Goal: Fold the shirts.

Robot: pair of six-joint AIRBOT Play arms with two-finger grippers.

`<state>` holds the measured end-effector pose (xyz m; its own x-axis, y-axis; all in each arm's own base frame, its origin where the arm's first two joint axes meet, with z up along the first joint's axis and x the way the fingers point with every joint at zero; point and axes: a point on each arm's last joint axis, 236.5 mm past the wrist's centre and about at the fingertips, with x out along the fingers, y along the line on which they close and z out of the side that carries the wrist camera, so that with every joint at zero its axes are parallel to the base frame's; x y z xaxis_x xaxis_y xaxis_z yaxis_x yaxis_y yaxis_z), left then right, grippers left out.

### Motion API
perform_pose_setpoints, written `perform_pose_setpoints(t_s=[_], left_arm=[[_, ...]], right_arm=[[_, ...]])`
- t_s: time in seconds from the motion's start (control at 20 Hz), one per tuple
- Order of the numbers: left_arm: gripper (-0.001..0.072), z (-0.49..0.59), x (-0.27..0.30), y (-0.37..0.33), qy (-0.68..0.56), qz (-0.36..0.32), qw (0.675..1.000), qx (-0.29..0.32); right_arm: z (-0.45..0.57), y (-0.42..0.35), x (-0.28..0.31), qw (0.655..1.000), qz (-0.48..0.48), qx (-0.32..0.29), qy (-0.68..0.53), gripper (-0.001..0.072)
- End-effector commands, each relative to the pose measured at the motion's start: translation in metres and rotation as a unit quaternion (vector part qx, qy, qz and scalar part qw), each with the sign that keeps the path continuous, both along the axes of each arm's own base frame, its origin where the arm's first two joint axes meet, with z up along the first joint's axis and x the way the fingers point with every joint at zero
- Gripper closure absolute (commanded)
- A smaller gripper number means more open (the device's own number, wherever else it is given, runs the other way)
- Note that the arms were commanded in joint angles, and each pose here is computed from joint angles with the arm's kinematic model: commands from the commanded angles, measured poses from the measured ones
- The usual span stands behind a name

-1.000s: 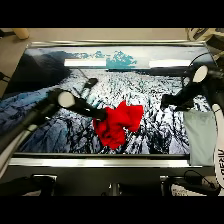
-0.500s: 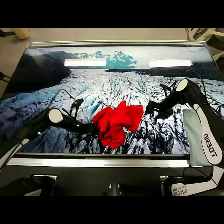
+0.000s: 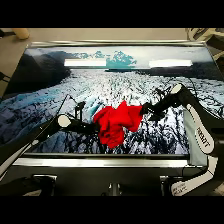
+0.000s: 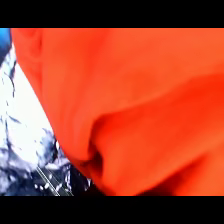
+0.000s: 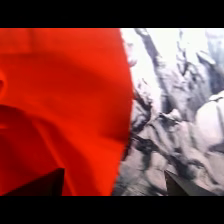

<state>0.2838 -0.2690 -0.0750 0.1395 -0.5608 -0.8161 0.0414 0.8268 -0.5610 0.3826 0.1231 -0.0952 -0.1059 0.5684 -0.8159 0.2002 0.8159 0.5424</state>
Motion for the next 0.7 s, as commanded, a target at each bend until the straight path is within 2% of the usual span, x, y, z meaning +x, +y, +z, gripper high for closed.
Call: perform_pose_setpoints(t_s=[0.0,0.05,0.1,0.15,0.25,0.35,0.45,0.5,0.65], left_arm=[[0.0682,0.012,0.003,0.008,-0.029,-0.016,0.999,0.012],[0.0682,0.015,0.000,0.010,-0.033,-0.027,0.999,0.018],[0.0682,0.018,-0.002,0.012,-0.037,-0.037,0.998,0.025],[0.0682,0.022,-0.001,0.016,-0.047,-0.049,0.997,0.036],[0.0684,0.038,0.007,0.037,-0.085,-0.089,0.988,0.093],[0.0684,0.073,0.028,0.080,-0.128,-0.107,0.968,0.189],[0.0684,0.146,0.060,0.128,-0.202,-0.093,0.935,0.275],[0.0683,0.198,0.072,0.145,-0.249,-0.065,0.921,0.291],[0.0683,0.351,0.072,0.162,-0.399,0.019,0.884,0.241]], right_arm=[[-0.007,0.026,0.013,0.998,-0.036,0.059,0.006,0.0066],[-0.007,0.033,0.014,0.997,-0.032,0.069,0.003,0.0181],[-0.007,0.040,0.017,0.997,-0.028,0.069,-0.008,0.0408],[-0.006,0.044,0.020,0.997,-0.019,0.069,-0.020,0.0684],[0.017,0.046,0.030,0.995,0.021,0.074,-0.068,0.0697],[0.071,0.026,0.063,0.985,0.034,0.037,-0.162,0.0698],[0.167,0.000,0.095,0.955,0.032,-0.008,-0.296,0.0698],[0.227,-0.014,0.101,0.931,0.025,-0.029,-0.364,0.0698],[0.396,-0.039,0.067,0.839,-0.024,-0.057,-0.541,0.0697]])
